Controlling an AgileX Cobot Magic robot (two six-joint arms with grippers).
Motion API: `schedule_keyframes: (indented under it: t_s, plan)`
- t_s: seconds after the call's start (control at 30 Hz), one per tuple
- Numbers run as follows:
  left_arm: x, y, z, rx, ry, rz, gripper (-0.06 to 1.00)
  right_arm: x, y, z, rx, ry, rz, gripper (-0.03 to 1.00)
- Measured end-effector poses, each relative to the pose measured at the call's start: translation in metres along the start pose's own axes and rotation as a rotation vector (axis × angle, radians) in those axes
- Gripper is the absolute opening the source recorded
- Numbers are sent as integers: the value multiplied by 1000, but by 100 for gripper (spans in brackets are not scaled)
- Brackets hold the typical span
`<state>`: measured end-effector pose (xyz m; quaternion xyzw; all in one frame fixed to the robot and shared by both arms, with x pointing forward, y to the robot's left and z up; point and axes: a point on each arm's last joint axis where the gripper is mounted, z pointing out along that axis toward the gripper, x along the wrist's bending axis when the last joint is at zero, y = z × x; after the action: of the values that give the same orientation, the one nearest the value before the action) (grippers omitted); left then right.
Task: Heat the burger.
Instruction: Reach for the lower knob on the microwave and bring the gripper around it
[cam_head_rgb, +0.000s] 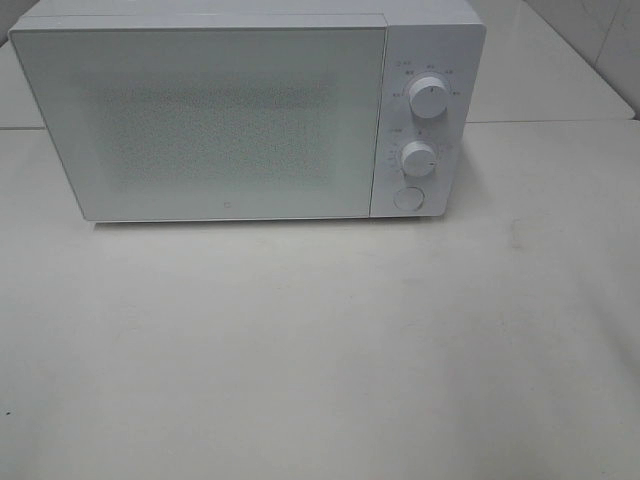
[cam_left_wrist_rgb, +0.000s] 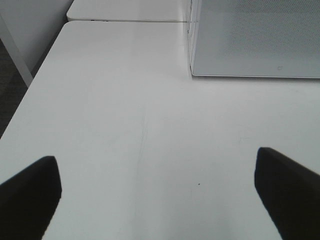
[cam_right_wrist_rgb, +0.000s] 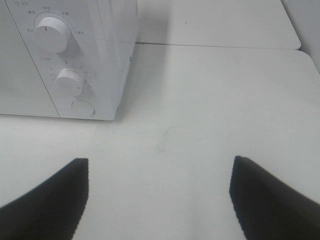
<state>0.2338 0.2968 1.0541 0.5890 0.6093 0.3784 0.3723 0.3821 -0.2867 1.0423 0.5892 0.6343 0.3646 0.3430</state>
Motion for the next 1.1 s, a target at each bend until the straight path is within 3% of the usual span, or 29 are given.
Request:
schedule_keyframes:
  t_s: [0.33,0.77,0.97,1.1]
  plan:
    - [0,0,0,0,0,0,99,3,9,34,-57,21,-2,75]
    - [0,0,0,0,0,0,99,8,19,83,-238,60,15,75]
    - [0,0,0,0,0,0,99,9,6,105,-302,43,16,75]
    - [0,0,0,0,0,0,99,23,-5,118,-346,12,-43,75]
